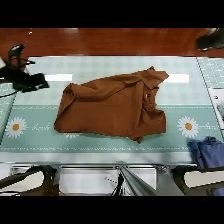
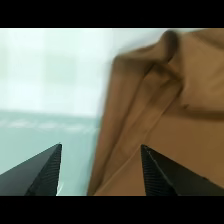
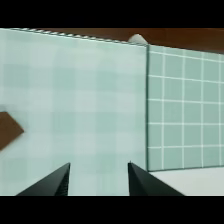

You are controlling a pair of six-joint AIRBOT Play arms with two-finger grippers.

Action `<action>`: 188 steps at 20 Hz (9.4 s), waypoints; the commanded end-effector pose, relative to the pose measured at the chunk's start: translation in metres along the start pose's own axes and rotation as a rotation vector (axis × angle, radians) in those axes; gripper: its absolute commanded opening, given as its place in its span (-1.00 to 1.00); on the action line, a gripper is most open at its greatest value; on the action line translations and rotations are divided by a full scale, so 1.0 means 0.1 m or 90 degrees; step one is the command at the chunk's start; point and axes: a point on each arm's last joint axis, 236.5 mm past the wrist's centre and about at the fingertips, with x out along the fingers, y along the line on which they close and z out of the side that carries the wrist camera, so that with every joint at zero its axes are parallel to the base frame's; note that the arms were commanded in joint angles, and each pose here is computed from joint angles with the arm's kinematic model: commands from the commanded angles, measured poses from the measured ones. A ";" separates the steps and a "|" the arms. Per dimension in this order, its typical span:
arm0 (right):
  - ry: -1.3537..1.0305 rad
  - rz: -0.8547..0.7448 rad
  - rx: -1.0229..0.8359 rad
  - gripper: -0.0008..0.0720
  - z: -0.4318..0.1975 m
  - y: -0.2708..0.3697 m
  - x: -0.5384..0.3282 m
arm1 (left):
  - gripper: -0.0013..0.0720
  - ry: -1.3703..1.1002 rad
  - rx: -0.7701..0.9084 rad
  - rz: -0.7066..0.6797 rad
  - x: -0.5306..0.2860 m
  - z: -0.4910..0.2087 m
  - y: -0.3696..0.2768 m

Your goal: Fold the shirts.

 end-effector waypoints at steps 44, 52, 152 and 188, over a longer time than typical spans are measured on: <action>0.381 0.532 0.370 0.39 -3.40 1.74 0.19 | -0.88 0.251 -0.184 -0.325 1.05 -2.00 -0.37; 0.329 0.500 0.338 -0.90 -3.02 2.30 0.25 | -0.88 0.216 -0.169 -0.348 0.97 -1.74 -0.42; 0.297 0.374 0.246 0.38 -2.86 0.69 -0.05 | 0.71 0.257 -0.134 -0.335 0.84 -2.20 -0.10; 0.158 0.453 0.297 -0.90 -2.36 1.29 -0.23 | -0.88 0.007 0.006 -0.464 0.12 -0.66 -0.91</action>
